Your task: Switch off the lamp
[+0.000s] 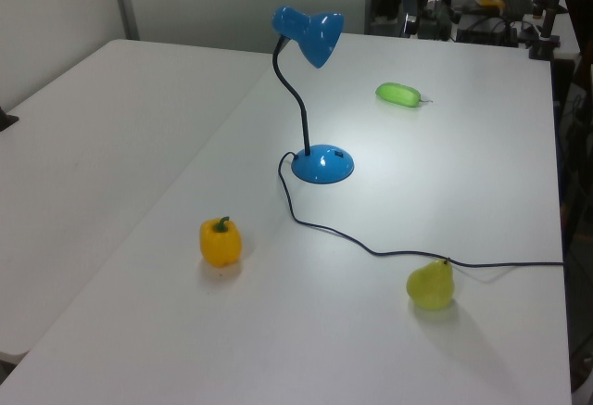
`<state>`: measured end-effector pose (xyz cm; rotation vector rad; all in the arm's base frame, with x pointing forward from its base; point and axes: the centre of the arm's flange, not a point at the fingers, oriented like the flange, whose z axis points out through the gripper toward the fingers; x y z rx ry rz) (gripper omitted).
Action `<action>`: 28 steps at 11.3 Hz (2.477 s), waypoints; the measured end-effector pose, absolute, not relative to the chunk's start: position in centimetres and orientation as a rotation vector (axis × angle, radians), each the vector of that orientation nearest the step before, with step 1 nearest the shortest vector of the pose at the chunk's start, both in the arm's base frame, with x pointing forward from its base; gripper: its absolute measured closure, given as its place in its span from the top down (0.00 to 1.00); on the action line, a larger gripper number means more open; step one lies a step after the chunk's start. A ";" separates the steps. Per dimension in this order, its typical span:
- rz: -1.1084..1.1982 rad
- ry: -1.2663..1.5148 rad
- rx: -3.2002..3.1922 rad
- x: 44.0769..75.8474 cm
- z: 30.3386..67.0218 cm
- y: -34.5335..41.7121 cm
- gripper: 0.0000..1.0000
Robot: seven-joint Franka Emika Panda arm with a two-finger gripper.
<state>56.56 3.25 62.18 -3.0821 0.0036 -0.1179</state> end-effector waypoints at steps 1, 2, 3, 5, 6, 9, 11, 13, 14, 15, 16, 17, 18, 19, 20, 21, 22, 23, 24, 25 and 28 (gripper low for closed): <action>-0.117 0.003 -3.082 56.6 62.1 3.2 0.01; -0.116 0.003 -3.082 56.6 62.1 3.3 0.01; -0.114 0.003 -3.082 56.6 62.0 3.3 0.01; -0.104 0.000 -3.083 56.6 61.7 3.3 0.01; -0.096 -0.040 -3.084 56.6 61.4 3.4 0.01; -0.044 -0.271 -3.077 56.6 59.5 3.4 0.01; -0.050 -0.317 -3.075 57.3 57.4 3.3 0.01; -0.097 -0.312 -3.078 58.3 54.8 3.2 0.01; -0.118 -0.307 -3.080 58.8 53.1 3.1 0.01; -0.145 -0.303 -3.081 59.3 51.5 3.1 0.01; -0.163 -0.292 -3.083 59.7 50.3 3.1 0.01; -0.176 -0.276 -3.086 60.2 49.1 3.1 0.01; -0.182 -0.269 -3.087 60.5 48.1 3.1 0.01; -0.187 -0.266 -3.088 60.7 46.8 3.1 0.01; -0.212 -0.263 -3.089 60.8 45.7 3.0 0.01; -0.246 -0.261 -3.090 60.9 44.5 3.0 0.01; -0.274 -0.260 -3.090 61.1 43.3 3.1 0.01; -0.286 -0.260 -3.090 61.3 42.5 3.1 0.01; -0.297 -0.260 -3.091 61.7 41.5 3.2 0.01; -0.312 -0.261 -3.092 62.0 40.8 3.2 0.01; -0.373 -0.259 -3.092 63.2 38.2 3.3 0.01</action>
